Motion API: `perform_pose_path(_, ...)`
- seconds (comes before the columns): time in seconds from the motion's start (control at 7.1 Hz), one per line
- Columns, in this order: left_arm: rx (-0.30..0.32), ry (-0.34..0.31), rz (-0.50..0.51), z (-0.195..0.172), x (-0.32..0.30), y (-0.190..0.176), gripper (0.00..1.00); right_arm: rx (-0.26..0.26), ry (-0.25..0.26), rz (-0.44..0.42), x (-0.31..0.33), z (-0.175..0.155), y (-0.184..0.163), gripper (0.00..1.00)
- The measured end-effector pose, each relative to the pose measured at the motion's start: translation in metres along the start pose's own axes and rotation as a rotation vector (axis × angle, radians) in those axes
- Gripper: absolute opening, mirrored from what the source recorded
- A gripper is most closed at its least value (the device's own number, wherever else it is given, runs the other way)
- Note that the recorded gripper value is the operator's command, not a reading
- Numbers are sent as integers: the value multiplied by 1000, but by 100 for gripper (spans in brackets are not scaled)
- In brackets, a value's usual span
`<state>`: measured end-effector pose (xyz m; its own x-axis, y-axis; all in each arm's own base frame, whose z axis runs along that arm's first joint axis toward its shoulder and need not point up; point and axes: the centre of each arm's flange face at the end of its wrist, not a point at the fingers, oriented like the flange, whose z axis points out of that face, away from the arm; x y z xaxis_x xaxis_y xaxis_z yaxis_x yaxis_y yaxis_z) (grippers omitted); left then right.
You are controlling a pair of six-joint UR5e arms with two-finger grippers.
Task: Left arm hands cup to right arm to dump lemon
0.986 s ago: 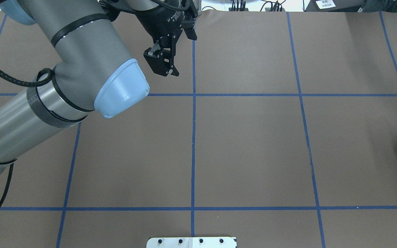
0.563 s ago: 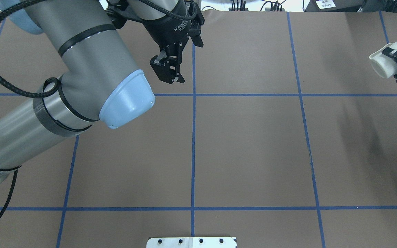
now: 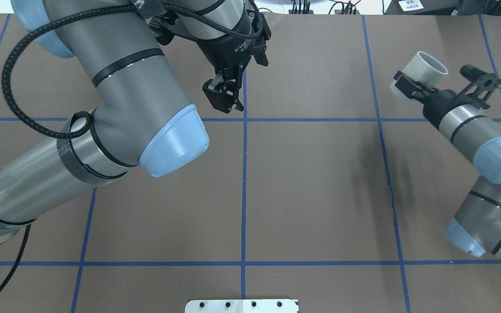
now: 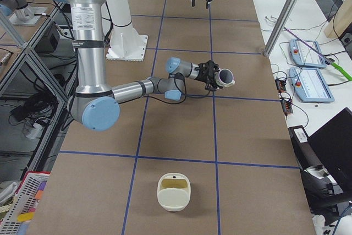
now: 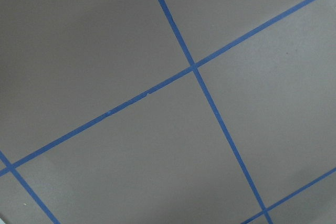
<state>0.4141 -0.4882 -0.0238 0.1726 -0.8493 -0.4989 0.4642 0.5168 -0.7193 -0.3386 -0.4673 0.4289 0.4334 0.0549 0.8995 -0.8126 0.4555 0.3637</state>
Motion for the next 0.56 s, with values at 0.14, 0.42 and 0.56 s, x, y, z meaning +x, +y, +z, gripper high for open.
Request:
perform_pose_path(0.14, 36, 21, 37, 8, 2, 1, 100, 46, 29, -65, -68, -3, 43, 26)
perform_pose_path(0.42, 77, 3, 90, 27, 10, -2, 100, 114, 85, -179, -157, -27, 92, 28)
perform_pose_path(0.56, 81, -27, 123, 34, 18, 4, 99, 145, 110, -238, -188, -40, 112, 28)
